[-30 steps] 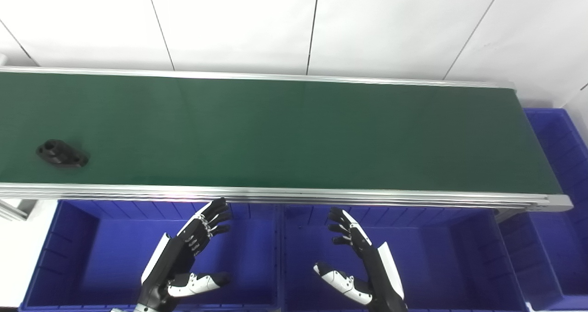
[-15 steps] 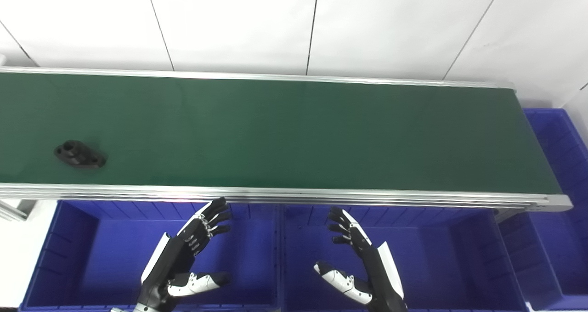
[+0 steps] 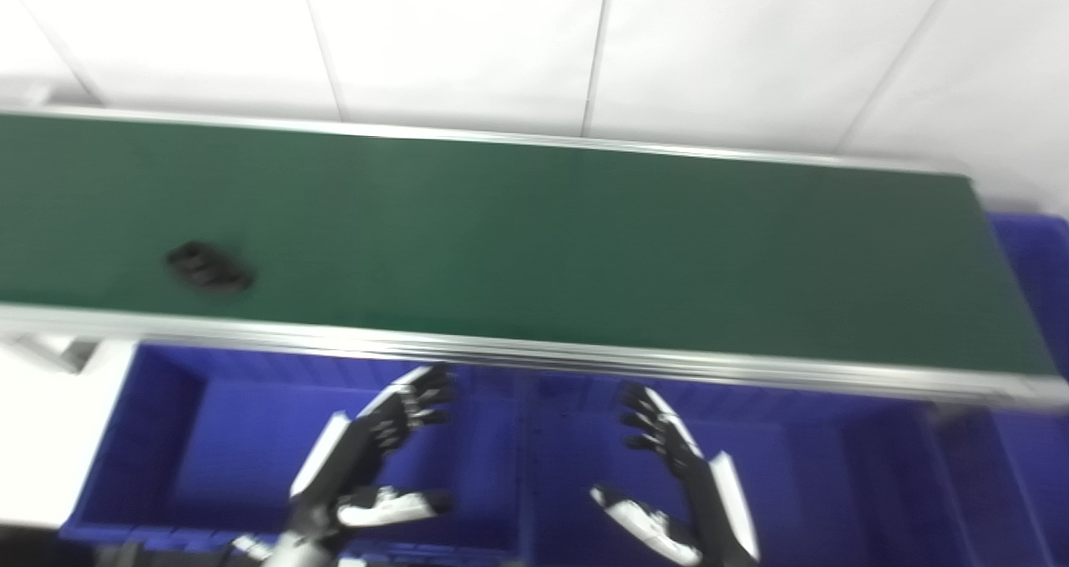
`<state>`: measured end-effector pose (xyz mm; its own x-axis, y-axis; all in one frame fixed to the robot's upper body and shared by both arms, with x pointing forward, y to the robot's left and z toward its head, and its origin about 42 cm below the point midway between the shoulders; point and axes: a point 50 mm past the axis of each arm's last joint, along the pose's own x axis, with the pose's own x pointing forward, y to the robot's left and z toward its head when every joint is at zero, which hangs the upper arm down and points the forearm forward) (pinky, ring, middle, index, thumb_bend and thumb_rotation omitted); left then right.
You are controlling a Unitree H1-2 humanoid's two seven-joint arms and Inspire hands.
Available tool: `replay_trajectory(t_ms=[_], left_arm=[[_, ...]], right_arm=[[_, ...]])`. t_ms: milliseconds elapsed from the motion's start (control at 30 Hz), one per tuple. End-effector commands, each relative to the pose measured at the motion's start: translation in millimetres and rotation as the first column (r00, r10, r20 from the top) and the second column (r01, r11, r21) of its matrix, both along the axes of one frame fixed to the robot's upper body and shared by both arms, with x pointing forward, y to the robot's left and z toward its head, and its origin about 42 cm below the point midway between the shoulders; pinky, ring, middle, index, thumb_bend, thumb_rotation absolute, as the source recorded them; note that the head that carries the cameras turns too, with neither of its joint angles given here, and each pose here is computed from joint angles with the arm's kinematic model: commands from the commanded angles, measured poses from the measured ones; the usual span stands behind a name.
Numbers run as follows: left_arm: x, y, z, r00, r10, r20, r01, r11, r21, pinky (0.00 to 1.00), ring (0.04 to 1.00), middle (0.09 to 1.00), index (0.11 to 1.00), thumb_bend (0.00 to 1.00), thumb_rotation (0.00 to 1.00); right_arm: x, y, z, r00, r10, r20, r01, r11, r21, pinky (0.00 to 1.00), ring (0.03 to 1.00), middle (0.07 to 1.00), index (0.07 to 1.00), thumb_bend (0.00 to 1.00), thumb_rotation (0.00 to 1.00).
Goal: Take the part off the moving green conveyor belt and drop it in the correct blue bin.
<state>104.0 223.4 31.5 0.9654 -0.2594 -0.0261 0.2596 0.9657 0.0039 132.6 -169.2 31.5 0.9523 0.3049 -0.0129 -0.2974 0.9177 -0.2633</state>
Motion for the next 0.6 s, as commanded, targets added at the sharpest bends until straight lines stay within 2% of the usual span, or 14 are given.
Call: replay_trajectory(t_ms=[0,233,467,567], left_arm=[[-1.5,-3.1,3.0,1.0,0.013,0.02,-0.014,0.999,0.029,0.76,0.838,0.876,0.84,0.73,0.39],[1.3,-10.0,0.1,1.0,0.018,0.018,-0.02,0.996,0.091,0.72,0.819,0.875,0.83,0.77,0.37],[3.4,-11.7,-3.0,0.999,0.03,0.043,-0.037,0.984,0.173,0.71,0.805,0.863,0.818,0.81,0.4],[4.0,-11.7,-3.9,0.998,0.028,0.06,-0.04,0.979,0.199,0.69,0.799,0.858,0.812,0.81,0.4]], right_arm=[[1.9,-3.0,6.6,0.998,0.0,0.064,-0.003,0.999,0.037,0.72,0.823,0.867,0.908,0.59,0.54],[3.6,-7.5,1.9,0.999,0.005,0.048,-0.007,0.999,0.038,0.73,0.833,0.87,0.913,0.55,0.49],[4.2,-6.9,-1.8,0.999,0.008,0.044,-0.009,1.0,0.026,0.71,0.828,0.865,0.908,0.53,0.52],[5.4,-6.7,-2.8,0.999,0.01,0.051,-0.011,1.0,0.01,0.69,0.817,0.856,0.903,0.52,0.5]])
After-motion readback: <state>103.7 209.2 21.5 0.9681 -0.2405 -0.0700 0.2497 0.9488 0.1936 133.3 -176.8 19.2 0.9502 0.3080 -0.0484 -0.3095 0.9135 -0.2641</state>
